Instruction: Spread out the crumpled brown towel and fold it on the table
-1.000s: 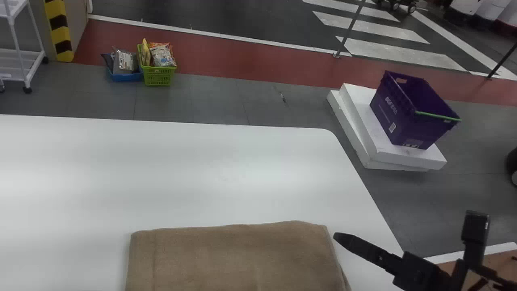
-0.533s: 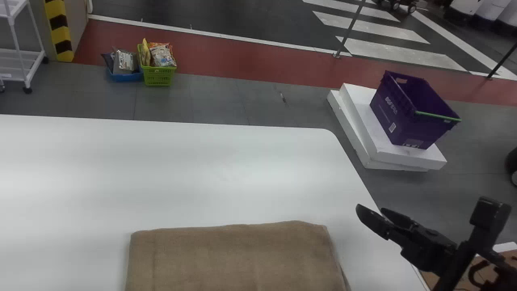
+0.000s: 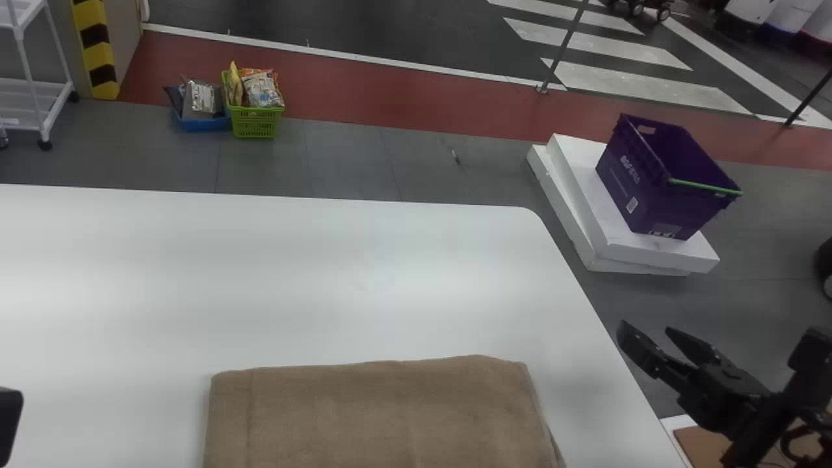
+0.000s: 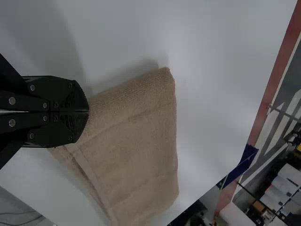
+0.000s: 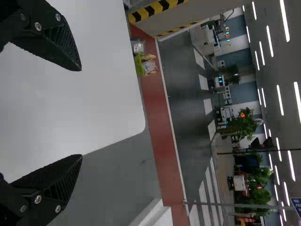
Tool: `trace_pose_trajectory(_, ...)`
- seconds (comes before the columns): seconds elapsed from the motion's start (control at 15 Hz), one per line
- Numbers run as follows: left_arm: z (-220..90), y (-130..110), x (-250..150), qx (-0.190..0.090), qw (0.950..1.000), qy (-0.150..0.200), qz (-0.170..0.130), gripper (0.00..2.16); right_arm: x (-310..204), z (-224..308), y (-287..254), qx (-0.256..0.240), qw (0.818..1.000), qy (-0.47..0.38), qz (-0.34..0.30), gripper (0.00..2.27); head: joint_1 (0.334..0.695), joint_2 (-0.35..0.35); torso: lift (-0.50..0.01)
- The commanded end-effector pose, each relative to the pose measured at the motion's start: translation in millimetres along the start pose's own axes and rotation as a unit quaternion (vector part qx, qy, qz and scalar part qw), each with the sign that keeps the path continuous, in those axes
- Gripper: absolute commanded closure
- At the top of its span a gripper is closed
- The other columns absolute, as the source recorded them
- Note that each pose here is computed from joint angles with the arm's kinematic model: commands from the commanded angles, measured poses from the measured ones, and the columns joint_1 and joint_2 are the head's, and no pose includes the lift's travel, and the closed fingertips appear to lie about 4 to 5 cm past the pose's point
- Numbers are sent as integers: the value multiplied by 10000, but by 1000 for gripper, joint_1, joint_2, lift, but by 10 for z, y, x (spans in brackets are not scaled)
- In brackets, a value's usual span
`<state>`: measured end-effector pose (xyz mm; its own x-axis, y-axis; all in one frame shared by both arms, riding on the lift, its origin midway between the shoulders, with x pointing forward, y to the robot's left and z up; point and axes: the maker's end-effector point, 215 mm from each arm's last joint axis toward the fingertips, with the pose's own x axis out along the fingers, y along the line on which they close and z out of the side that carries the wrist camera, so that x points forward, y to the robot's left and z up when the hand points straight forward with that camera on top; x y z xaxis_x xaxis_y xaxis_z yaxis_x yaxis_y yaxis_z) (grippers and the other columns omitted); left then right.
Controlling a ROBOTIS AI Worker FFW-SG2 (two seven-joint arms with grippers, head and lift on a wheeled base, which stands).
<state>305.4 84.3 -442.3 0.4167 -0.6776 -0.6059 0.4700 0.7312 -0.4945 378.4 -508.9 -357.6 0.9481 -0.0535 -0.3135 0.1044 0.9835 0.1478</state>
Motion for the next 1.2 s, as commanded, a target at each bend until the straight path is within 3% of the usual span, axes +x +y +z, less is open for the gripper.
trace_pose_trajectory(0.0,-32,-53,11,-43,10000,72,5,1578,17,-74,-51,-105,9999,38,-79,188,695,-350,-127)
trace_pose_trajectory(0.13,-135,-116,-8,-220,9993,304,11,1575,55,-131,-72,-189,9998,13,-97,188,695,-350,-127)
trace_pose_trajectory(0.27,-66,-124,3,-166,9996,209,47,1575,86,-192,28,-194,9998,39,73,299,695,-350,-127)
trace_pose_trajectory(0.33,-29,-93,7,-118,9997,160,125,1575,99,-231,128,-170,9996,66,232,512,695,-350,-127)
trace_pose_trajectory(0.4,21,-64,7,-79,9997,122,175,1578,106,-288,235,-120,9990,134,402,937,695,-350,-127)
trace_pose_trajectory(0.47,74,-38,5,-60,9997,98,210,1575,103,-348,310,-56,9984,239,503,1568,695,-350,-127)
trace_pose_trajectory(0.53,49,-14,2,-84,9996,149,245,1575,104,-414,392,-71,9978,303,587,1713,695,-350,-127)
trace_pose_trajectory(0.67,-37,15,-32,-245,9990,273,271,1497,117,-462,433,-85,9974,358,619,1713,695,-350,-127)
trace_pose_trajectory(0.73,-73,30,-73,-350,9985,333,266,1308,121,-472,435,-90,9974,363,621,1713,695,-350,-127)
trace_pose_trajectory(0.87,-110,-50,-129,-493,9978,410,174,1308,122,-482,427,-99,9974,370,612,1713,695,-350,-127)
trace_pose_trajectory(1.13,-105,-213,-48,-470,9980,414,14,1308,159,-567,520,-152,9965,445,697,1713,695,-350,-127)
